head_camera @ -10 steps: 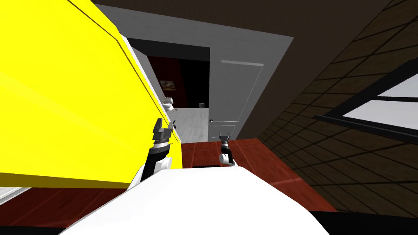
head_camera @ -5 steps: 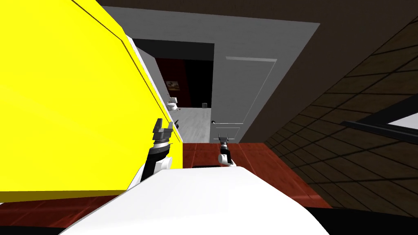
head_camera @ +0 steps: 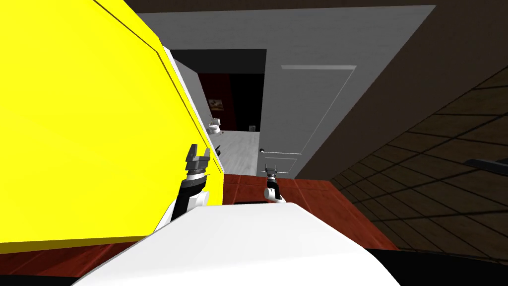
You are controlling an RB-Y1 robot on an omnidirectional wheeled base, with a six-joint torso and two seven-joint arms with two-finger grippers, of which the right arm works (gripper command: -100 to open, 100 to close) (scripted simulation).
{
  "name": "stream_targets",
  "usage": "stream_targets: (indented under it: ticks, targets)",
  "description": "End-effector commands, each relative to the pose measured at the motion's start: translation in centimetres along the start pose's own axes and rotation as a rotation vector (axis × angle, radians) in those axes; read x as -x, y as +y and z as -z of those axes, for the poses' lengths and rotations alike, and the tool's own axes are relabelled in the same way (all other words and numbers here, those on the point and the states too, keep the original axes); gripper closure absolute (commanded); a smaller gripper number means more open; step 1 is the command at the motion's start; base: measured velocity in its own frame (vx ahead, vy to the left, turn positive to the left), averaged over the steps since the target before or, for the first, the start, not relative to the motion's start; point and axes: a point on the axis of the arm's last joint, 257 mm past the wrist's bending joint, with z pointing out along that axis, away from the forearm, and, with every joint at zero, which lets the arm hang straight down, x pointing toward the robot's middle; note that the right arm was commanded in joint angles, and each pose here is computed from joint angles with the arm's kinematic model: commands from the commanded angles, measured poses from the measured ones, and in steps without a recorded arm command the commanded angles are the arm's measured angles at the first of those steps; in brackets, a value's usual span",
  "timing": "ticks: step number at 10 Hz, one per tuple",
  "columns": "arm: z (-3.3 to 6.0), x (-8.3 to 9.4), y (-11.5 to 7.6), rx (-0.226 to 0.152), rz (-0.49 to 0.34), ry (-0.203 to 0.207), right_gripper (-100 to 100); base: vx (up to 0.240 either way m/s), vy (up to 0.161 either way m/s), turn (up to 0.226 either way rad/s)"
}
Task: Pull the door open
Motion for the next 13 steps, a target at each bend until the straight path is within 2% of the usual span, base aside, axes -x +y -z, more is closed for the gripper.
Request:
stream_targets:
  ticks: [1,8,13]
  targets:
    - [0.09,0.9,0.0,0.005,-0.024,-0.018,-100,0.083,-0.030,0.178]
    - [0.62,3.6,-0.3,0.026,-0.102,-0.082,-100,0.065,-0.033,0.125]
    - [0.99,4.8,-0.5,0.040,-0.141,-0.113,-100,0.055,-0.020,0.117]
